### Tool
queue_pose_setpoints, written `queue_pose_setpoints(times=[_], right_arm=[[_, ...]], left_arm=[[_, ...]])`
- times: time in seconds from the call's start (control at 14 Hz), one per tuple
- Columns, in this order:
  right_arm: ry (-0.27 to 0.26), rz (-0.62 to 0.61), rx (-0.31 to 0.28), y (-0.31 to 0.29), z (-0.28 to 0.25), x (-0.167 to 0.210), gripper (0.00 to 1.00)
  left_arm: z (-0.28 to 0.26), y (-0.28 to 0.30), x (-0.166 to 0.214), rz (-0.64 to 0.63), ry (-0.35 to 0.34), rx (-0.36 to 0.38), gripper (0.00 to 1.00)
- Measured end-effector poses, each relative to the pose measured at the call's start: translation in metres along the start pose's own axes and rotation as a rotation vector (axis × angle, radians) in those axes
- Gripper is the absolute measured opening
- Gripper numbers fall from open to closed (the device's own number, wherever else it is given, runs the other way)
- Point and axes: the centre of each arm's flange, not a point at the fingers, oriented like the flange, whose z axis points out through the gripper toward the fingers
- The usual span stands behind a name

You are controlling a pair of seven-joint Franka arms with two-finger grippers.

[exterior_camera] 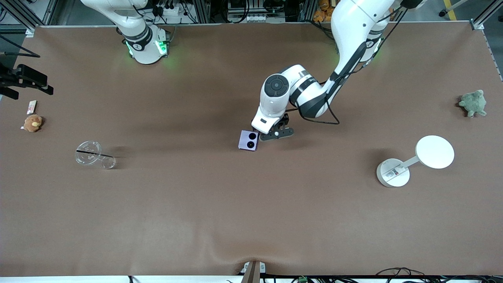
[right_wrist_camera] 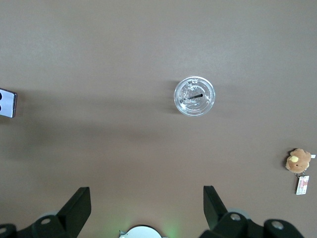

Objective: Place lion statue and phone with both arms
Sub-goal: 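Close the left gripper on the lion figurine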

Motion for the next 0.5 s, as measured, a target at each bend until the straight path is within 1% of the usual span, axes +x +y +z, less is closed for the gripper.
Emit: queue_pose_setpoints(times=[0.07, 0.14, 0.21, 0.29, 0.36, 0.5], right_arm=[[0.000, 0.000, 0.000, 0.0000, 0.0000, 0.0000, 1.00], [0.000, 0.000, 0.000, 0.0000, 0.0000, 0.0000, 1.00], [0.000, 0.000, 0.000, 0.0000, 0.0000, 0.0000, 1.00], [0.000, 0.000, 0.000, 0.0000, 0.0000, 0.0000, 1.00], [0.000, 0.000, 0.000, 0.0000, 0.0000, 0.0000, 1.00], [0.000, 0.000, 0.000, 0.0000, 0.0000, 0.0000, 1.00]], left_arm=[[0.0051, -0.0007, 0.0008, 0.000, -0.002, 0.001, 0.82], [0.0084, -0.0010, 0.0014, -0.001, -0.003, -0.001, 0.82], [0.0098, -0.0009, 0.0020, -0.002, -0.002, -0.005, 0.76], [0.0096, -0.0009, 0.0026, -0.003, -0.001, -0.008, 0.75], [0.0089, -0.0007, 0.0033, -0.004, 0.000, -0.009, 0.71], [0.0087, -0.0006, 0.0035, -0.004, 0.000, -0.009, 0.50]])
